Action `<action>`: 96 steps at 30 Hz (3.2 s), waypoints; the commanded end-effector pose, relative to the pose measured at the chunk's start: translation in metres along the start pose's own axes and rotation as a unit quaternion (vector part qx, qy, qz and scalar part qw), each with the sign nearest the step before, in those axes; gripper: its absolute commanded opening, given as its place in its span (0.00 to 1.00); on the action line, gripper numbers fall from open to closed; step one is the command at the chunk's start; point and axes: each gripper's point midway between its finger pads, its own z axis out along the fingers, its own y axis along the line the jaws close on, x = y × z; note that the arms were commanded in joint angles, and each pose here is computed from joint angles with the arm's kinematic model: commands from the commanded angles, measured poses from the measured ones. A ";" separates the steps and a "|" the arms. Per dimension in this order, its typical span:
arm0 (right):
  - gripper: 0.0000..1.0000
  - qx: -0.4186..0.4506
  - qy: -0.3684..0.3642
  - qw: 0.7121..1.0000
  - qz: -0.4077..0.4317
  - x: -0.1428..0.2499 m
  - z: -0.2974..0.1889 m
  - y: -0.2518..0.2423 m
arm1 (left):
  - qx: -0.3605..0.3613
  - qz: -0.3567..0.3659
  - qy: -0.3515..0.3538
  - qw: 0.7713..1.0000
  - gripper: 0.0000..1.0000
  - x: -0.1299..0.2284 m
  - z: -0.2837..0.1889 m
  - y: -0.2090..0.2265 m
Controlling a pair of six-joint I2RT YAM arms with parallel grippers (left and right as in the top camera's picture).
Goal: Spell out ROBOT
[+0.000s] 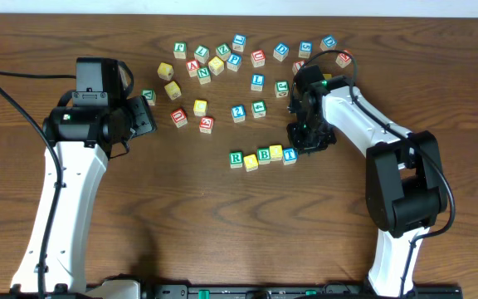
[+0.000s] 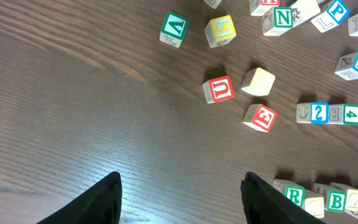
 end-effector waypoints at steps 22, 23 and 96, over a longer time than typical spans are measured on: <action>0.25 -0.052 -0.070 0.996 0.002 -0.042 -0.089 0.034 | 0.070 0.020 -0.035 0.997 0.56 -0.029 -0.080 -0.048; 0.25 -0.051 -0.069 0.996 0.006 -0.041 -0.089 0.037 | 0.076 0.023 -0.039 0.996 0.56 -0.029 -0.084 -0.054; 0.23 0.015 -0.043 0.994 0.096 -0.025 -0.041 -0.011 | -0.016 0.071 0.203 0.976 0.23 0.144 0.132 -0.099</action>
